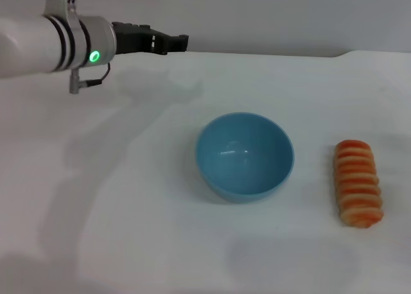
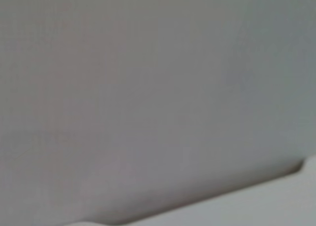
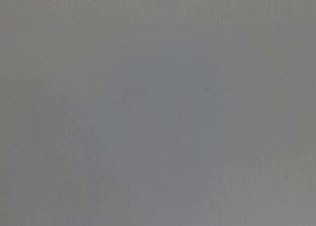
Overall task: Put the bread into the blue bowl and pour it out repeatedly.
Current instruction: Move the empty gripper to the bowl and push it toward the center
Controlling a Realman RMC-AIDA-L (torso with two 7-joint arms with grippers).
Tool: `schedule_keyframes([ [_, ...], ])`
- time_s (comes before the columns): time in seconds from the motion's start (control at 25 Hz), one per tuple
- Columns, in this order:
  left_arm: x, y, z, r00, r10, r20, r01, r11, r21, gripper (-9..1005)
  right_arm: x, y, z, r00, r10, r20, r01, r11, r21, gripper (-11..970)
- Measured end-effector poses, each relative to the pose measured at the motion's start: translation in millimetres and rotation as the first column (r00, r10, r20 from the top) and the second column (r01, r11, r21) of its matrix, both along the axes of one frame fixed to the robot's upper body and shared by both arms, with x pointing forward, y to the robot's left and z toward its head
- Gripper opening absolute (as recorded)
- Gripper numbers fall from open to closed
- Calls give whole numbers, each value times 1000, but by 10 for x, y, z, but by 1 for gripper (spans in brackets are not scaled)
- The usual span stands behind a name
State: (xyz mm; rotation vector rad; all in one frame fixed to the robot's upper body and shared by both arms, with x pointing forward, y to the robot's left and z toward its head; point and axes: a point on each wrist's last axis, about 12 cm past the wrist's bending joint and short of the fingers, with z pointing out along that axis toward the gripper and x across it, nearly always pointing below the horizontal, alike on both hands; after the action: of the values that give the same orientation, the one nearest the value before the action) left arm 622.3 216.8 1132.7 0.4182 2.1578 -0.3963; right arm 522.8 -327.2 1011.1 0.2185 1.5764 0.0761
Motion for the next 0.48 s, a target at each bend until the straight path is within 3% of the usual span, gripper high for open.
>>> schedule_keyframes([
  [0.2, 4, 51, 88, 990, -65, -125, 62, 998, -30, 847, 23, 5, 16, 1000, 4, 5, -4, 1000, -17, 708],
  [0.48, -72, 28, 35, 964, -122, -237, 111, 992, -60, 848, 35, -11, 31, 1000, 0, 9, 0, 999, -43, 705],
])
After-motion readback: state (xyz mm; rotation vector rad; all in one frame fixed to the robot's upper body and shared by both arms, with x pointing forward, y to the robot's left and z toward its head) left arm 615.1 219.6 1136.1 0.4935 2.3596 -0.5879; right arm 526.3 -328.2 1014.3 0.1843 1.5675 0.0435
